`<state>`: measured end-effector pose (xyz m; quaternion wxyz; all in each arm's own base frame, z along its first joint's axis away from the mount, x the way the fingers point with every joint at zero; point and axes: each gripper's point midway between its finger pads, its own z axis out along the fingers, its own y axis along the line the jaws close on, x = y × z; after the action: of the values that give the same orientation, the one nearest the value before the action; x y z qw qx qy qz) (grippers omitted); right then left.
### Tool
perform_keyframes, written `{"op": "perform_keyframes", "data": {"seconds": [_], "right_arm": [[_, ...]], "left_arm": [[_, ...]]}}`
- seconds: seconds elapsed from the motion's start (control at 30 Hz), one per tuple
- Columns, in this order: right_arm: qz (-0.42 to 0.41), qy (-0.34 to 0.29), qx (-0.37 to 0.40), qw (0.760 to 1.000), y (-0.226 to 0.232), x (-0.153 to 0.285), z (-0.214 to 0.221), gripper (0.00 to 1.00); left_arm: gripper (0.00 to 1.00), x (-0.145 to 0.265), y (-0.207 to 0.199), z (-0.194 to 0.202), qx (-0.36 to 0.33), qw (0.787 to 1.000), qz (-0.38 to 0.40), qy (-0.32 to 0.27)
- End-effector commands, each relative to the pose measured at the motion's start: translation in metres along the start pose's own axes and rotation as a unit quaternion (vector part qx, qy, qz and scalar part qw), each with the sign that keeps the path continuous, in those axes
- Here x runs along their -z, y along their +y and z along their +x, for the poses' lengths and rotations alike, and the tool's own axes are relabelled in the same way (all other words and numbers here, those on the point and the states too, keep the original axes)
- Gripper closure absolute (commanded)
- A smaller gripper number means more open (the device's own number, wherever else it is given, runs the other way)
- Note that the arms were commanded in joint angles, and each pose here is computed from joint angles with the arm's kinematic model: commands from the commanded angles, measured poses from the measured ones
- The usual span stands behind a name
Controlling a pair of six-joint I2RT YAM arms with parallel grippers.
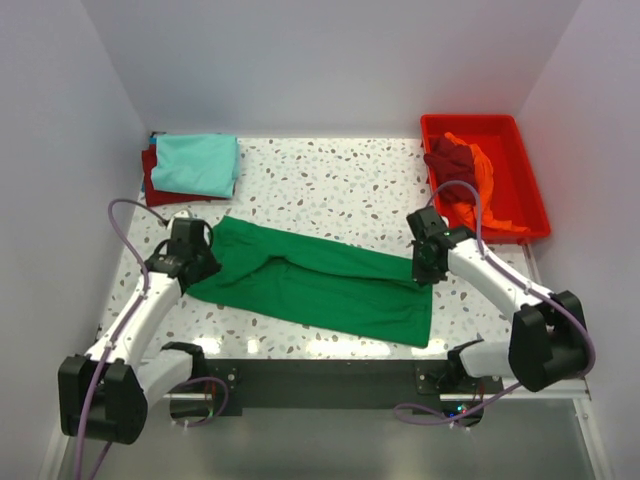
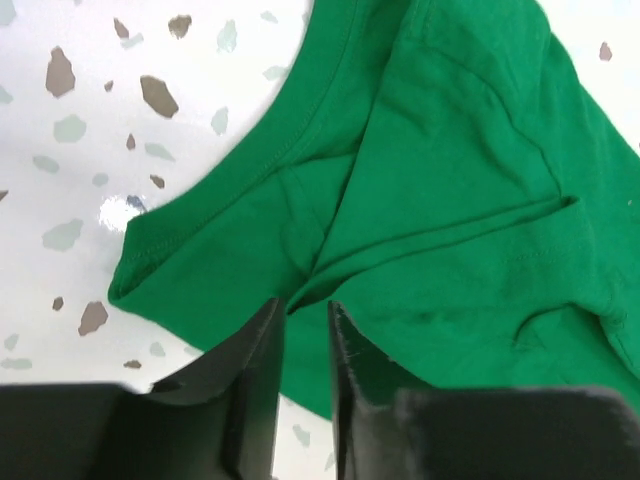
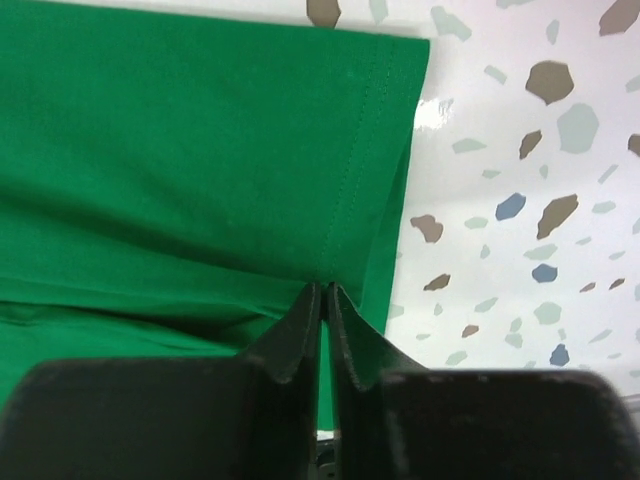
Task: Fold and stack the t-shirts
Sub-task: Fold the tshirt
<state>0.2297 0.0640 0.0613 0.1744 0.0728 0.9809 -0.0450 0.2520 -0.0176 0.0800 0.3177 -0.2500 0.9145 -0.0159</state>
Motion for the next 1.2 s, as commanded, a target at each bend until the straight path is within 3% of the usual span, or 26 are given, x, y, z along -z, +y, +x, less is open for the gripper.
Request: {"op": "perform_keyframes", "data": {"seconds": [0.0, 0.03, 0.1, 0.27, 0.37, 0.57, 0.67, 1.17], "right_arm": [[0.017, -0.001, 0.004, 1.000, -0.006, 0.013, 0.013, 0.89], [0.012, -0.007, 0.000, 1.000, -0.004, 0.018, 0.012, 0.80], [0.009, -0.008, 0.005, 1.000, -0.001, 0.026, 0.015, 0.70], [-0.010, -0.035, 0.000, 0.999, 0.005, 0.042, 0.004, 0.56], [-0.046, -0.053, 0.007, 0.997, 0.024, 0.046, -0.013, 0.55], [-0.116, -0.039, -0.005, 0.992, 0.071, 0.023, -0.030, 0.54], [-0.134, -0.033, -0.015, 0.990, 0.086, 0.009, -0.033, 0.55], [-0.128, 0.027, -0.009, 0.991, 0.090, -0.027, -0.004, 0.56]], "left_arm": [[0.67, 0.015, -0.001, 0.000, 0.026, 1.000, 0.007, 0.005], [0.58, 0.020, -0.002, -0.005, 0.029, 1.000, 0.008, -0.001], [0.50, 0.030, 0.000, -0.009, 0.029, 0.999, 0.009, -0.010], [0.47, 0.026, -0.015, -0.019, 0.008, 0.999, 0.041, -0.029], [0.48, 0.015, -0.035, -0.016, -0.013, 0.998, 0.066, -0.016], [0.49, -0.001, -0.112, -0.021, -0.049, 0.981, 0.186, -0.010], [0.49, -0.007, -0.132, -0.026, -0.056, 0.978, 0.200, -0.013], [0.50, -0.049, -0.154, -0.007, -0.096, 0.981, 0.168, 0.023]]}}
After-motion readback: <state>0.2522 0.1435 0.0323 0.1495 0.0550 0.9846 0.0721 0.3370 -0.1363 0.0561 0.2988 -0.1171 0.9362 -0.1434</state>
